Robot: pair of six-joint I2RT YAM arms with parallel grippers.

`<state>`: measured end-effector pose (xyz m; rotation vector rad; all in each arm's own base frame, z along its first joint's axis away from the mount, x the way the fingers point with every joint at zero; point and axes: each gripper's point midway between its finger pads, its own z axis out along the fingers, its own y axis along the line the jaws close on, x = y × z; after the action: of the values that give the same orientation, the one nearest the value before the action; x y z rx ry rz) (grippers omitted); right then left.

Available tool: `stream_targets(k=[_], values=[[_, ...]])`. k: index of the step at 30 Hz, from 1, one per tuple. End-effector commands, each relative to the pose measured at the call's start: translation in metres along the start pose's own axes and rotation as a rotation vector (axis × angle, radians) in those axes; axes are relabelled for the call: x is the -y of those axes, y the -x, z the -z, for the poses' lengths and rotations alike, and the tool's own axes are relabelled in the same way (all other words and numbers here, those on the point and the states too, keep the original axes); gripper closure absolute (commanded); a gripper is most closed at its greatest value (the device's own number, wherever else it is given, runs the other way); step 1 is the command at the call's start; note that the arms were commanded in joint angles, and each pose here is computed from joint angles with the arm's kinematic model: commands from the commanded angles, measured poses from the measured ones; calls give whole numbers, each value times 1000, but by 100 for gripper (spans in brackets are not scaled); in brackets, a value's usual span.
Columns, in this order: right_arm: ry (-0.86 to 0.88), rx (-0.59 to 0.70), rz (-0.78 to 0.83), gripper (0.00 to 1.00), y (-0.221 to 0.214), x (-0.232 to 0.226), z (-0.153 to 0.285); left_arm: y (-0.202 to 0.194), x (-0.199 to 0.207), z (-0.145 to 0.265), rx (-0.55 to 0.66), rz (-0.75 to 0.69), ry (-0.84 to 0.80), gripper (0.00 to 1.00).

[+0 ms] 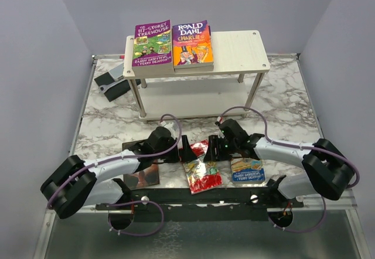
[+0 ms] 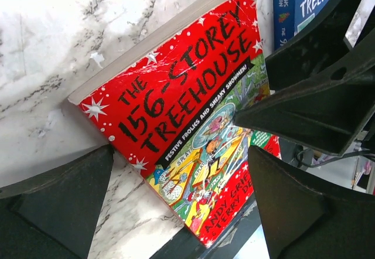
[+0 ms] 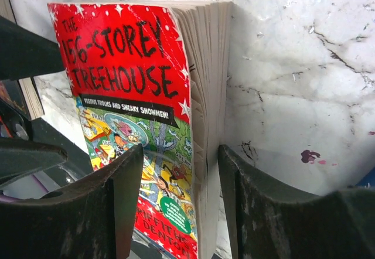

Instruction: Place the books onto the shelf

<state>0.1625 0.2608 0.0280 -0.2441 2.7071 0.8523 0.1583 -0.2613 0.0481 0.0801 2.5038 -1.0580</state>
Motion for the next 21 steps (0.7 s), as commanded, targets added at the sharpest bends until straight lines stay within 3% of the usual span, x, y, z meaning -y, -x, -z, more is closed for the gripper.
stream_targets(k=[1, 5, 10, 21], values=[[-44, -125, -34, 44, -43, 25, -3, -21, -16, -7, -87, 8, 42, 1], [-60, -123, -68, 62, -47, 30, -4, -14, -9, -13, -73, 2, 25, 1], [-79, -103, -110, 98, -47, 35, -7, -10, -7, -14, -69, 0, 23, 1], [-29, 26, -164, 99, -28, 24, 9, -4, -10, 6, -46, -41, 80, 1]])
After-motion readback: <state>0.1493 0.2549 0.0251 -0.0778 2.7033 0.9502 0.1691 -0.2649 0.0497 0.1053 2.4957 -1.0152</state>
